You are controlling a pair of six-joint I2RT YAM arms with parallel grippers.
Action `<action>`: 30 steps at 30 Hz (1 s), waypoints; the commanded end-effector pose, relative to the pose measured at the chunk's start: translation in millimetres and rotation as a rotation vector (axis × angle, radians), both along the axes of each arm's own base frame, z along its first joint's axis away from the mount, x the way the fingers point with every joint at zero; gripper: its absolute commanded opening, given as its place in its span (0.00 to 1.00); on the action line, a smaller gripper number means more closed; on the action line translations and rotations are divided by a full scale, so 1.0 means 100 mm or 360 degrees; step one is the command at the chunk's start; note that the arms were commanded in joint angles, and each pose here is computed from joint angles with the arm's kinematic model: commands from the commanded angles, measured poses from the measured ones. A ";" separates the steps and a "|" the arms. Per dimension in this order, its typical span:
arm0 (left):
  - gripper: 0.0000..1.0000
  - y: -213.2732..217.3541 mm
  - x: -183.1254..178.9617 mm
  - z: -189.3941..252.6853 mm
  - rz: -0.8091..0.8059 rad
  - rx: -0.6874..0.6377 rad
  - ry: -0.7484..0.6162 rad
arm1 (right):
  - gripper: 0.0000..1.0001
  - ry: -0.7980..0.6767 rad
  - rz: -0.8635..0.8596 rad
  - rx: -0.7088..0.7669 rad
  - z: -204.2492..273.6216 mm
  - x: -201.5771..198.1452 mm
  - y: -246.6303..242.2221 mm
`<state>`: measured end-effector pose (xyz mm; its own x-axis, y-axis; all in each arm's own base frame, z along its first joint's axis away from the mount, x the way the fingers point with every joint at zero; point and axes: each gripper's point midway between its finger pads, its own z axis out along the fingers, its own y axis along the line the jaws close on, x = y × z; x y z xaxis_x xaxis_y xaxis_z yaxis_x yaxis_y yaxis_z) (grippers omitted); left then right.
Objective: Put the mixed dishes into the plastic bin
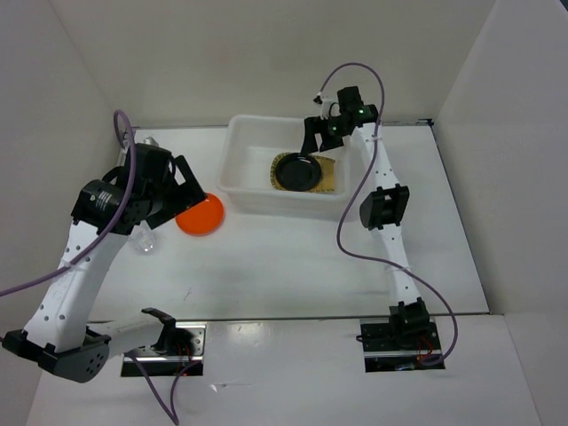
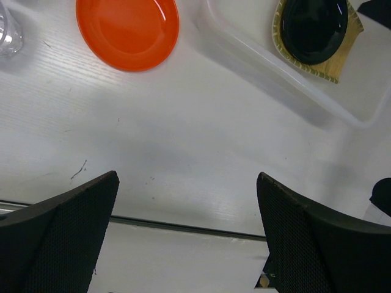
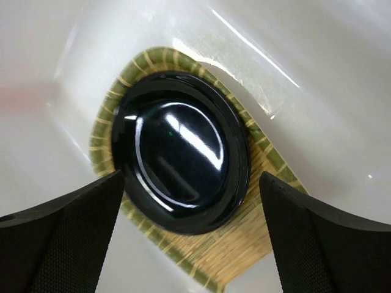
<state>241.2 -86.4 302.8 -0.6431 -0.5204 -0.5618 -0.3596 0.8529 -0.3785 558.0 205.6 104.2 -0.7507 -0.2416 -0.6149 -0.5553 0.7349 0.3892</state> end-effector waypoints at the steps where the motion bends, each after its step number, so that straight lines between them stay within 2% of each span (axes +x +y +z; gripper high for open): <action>1: 1.00 0.05 0.00 0.00 0.0039 -0.0008 -0.0068 | 0.96 -0.0417 -0.0160 0.0136 1.49 0.03 -0.20; 2: 1.00 0.05 0.00 -0.05 0.0039 -0.0007 -0.0066 | 0.97 -0.0579 -0.0208 0.0188 1.94 0.05 -0.30; 5: 1.00 -0.04 0.05 -0.20 -0.0015 -0.0084 -0.0117 | 0.97 -0.0763 -0.0264 0.0339 2.60 -0.03 -0.46; 6: 1.00 -0.06 0.11 -0.40 -0.0016 -0.0104 -0.0098 | 0.97 -0.0837 -0.0231 0.0371 2.88 -0.19 -0.45; 8: 1.00 -0.13 0.16 -0.62 -0.0051 -0.0188 -0.0046 | 0.97 -0.0887 -0.0217 0.0410 3.12 -0.33 -0.48; 9: 1.00 -0.16 0.24 -0.68 -0.0043 -0.0233 -0.0073 | 0.97 -0.0837 -0.0195 0.0419 3.13 -0.45 -0.46; 10: 1.00 -0.16 0.19 -0.98 -0.0024 -0.0254 0.0031 | 0.97 -0.0851 -0.0164 0.0422 3.22 -0.56 -0.46; 12: 1.00 -0.08 0.30 -1.09 0.0058 -0.0349 -0.0016 | 0.97 -0.0806 -0.0117 0.0400 3.19 -0.71 -0.45; 14: 1.00 0.02 0.30 -1.37 0.0105 -0.0428 0.0034 | 0.97 -0.0808 -0.0128 0.0384 3.22 -0.76 -0.52; 18: 1.00 0.13 0.45 -1.55 0.0143 -0.0515 -0.0080 | 0.97 -0.0882 -0.0136 0.0370 3.44 -0.93 -0.67; 22: 1.00 0.18 0.49 -1.50 0.0161 -0.0573 -0.0286 | 0.97 -0.0807 -0.0159 0.0332 3.39 -1.05 -0.77; 23: 1.00 0.24 0.54 -1.46 0.0169 -0.0589 -0.0369 | 0.97 -0.0820 -0.0149 0.0321 3.39 -1.05 -0.78; 24: 1.00 0.25 0.48 -1.60 0.0192 -0.0612 -0.0356 | 0.97 -0.0818 -0.0136 0.0303 3.38 -1.08 -0.78; 26: 1.00 0.30 0.49 -1.52 0.0212 -0.0646 -0.0474 | 0.97 -0.0829 -0.0126 0.0292 3.39 -1.10 -0.79; 30: 1.00 0.47 0.41 -1.74 0.0333 -0.0594 -0.0421 | 0.97 -0.0759 -0.0163 0.0228 3.26 -1.12 -0.85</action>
